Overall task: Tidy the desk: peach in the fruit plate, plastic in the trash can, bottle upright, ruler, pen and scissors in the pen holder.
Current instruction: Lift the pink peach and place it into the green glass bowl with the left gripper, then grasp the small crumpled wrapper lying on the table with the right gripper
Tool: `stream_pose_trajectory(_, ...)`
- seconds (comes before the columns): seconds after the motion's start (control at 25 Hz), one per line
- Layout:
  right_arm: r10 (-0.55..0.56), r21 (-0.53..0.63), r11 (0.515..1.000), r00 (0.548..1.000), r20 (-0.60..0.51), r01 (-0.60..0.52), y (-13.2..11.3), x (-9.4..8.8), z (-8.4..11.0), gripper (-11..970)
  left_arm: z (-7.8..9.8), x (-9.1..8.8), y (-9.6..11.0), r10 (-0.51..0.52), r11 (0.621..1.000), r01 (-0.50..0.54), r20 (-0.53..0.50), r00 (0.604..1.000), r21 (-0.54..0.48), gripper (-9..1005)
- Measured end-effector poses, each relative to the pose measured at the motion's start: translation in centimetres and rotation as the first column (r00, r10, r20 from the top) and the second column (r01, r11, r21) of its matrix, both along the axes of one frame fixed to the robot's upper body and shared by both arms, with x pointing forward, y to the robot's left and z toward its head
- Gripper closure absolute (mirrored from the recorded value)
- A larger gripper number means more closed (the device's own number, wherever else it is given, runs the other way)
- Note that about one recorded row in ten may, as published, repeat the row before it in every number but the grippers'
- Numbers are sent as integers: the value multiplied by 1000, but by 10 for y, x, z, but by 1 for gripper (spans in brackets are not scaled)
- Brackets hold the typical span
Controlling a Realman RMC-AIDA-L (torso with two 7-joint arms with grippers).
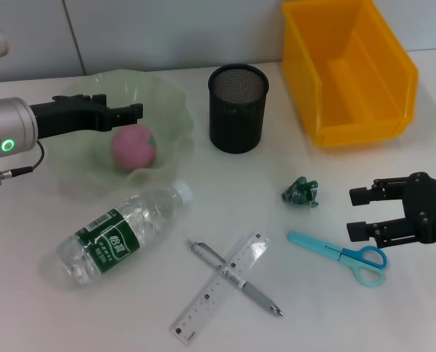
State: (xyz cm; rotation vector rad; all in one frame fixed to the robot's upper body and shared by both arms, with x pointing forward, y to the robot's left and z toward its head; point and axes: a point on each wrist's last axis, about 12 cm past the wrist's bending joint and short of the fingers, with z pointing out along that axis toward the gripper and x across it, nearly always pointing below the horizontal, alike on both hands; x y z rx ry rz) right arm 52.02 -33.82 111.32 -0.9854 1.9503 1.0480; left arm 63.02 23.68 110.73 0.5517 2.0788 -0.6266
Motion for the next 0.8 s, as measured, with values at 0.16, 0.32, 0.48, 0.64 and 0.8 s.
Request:
stream_pose_trajectory(0.16,0,-2,1000,1000,2,0,0,0,0,177,7,-3,-2,-42,998,42,-1,999,-36,216)
stream_pose_trajectory(0.32,-1,-3,1000,1000,3,1,0,0,1,178,22,-15,-4,-161,980,163,23,987,-116,179)
stream_pose_trajectory(0.48,-1,-5,1000,1000,5,1,-1,1,1,177,34,-36,-1,-313,929,323,78,946,-181,179)
stream_pose_trajectory(0.64,-3,-9,1000,1000,7,3,-2,1,2,177,36,-56,-1,-444,872,454,93,891,-186,180)
stream_pose_trajectory(0.8,-2,-11,1000,1000,9,2,-3,2,3,177,33,-67,-1,-508,836,518,100,856,-183,180)
